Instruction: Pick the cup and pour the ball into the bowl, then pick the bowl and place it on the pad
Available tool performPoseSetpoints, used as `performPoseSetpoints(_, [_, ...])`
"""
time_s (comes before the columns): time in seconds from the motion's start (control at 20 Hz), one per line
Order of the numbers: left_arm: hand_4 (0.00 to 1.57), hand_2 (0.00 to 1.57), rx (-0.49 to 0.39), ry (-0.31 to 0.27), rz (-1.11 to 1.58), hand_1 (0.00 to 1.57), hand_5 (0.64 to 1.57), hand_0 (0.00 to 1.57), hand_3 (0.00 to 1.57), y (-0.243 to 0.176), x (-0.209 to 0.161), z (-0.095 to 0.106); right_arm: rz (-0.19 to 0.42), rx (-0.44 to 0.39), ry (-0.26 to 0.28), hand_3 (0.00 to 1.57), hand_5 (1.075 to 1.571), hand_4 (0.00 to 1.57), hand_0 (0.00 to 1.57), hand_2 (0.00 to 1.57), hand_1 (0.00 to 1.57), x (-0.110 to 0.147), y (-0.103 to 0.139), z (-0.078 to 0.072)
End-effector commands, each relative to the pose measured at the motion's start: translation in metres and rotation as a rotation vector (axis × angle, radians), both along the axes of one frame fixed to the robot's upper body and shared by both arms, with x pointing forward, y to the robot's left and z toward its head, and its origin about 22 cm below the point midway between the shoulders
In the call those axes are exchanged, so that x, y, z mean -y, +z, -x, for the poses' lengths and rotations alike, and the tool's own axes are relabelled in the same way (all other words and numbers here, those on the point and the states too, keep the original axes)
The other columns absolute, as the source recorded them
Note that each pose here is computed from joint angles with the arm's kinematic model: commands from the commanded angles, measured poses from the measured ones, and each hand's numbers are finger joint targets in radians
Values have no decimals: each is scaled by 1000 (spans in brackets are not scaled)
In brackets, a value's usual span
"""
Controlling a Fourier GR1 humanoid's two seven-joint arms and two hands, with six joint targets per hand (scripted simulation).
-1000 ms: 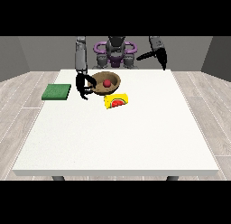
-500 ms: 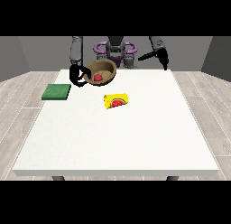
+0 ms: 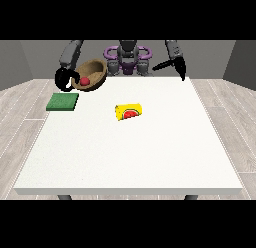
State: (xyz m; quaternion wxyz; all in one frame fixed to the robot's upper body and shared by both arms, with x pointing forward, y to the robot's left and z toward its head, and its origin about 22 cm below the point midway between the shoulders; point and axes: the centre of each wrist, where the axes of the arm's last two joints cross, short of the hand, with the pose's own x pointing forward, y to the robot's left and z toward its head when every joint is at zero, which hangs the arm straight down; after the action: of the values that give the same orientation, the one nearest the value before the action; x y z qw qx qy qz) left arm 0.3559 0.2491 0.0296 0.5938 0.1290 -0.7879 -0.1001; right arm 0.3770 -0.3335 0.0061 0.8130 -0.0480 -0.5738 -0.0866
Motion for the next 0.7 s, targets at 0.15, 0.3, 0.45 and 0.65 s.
performPoseSetpoints(0.15, [0,0,130,-27,-16,0,1565,0,0,15,16,-7,-53,119,-33,1571,1562,1062,1571,1571,1571,73,39,8])
performPoseSetpoints(0.3, [0,0,165,22,-12,0,1565,0,0,-11,23,1,-54,144,-14,1571,1562,1062,1571,1571,1571,77,30,17])
performPoseSetpoints(0.45, [0,0,262,-53,-26,0,1565,0,0,43,66,-7,-66,261,-88,1366,1562,1031,1571,1571,1571,132,69,26])
performPoseSetpoints(0.65, [0,0,355,-62,-44,0,1565,0,0,73,70,-2,11,327,-127,1192,1567,1008,1571,1571,1571,149,60,41])
